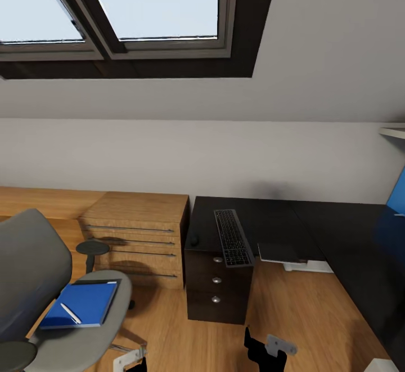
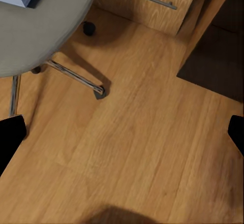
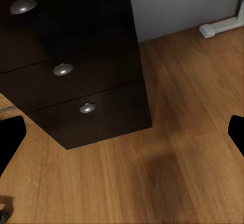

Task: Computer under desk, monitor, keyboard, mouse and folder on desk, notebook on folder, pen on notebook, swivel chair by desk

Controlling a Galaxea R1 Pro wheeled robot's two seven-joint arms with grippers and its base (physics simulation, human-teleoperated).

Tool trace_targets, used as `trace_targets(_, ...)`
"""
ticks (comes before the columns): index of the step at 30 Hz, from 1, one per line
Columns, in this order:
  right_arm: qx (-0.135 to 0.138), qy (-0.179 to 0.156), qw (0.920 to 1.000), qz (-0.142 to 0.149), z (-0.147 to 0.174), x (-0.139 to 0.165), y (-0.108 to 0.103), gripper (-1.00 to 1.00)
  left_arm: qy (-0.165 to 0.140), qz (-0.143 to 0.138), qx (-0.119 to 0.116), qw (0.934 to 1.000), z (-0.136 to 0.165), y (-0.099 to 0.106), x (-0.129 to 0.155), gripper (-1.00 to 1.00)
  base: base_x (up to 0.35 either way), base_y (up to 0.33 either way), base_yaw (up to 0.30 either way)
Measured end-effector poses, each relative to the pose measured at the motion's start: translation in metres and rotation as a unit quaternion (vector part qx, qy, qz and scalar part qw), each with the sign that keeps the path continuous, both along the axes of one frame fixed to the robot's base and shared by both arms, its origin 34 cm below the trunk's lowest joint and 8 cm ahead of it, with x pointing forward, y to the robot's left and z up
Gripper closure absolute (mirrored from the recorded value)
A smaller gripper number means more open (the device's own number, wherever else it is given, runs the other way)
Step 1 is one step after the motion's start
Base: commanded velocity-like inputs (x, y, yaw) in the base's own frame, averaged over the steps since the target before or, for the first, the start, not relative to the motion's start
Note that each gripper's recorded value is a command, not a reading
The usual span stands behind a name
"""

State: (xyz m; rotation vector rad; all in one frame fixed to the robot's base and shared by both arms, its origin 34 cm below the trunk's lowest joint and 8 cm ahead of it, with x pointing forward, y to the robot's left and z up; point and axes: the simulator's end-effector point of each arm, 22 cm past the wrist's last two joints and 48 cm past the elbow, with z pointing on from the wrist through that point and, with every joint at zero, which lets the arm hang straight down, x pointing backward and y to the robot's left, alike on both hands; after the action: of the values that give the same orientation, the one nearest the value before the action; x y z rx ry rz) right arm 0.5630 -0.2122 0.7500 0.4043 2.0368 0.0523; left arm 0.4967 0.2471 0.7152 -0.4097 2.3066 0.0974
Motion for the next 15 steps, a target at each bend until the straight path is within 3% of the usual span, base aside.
trace_targets(4, -0.007, -0.012, 0.9999, -0.011, 0.008, 0.01, -0.013, -1.0, -0.006, -0.012, -0.02, 0.9997, 0.015, -0.023, 0.017, -1.0, 0.0, 0.0, 0.0)
trace_targets(15, -0.038, -0.101, 0.9897, -0.095, 0.091, 0.08, -0.07, -1.0, -0.022, -0.065, -0.065, 0.9955, 0.095, -0.068, 0.074, -1.0, 0.0, 0.0, 0.0)
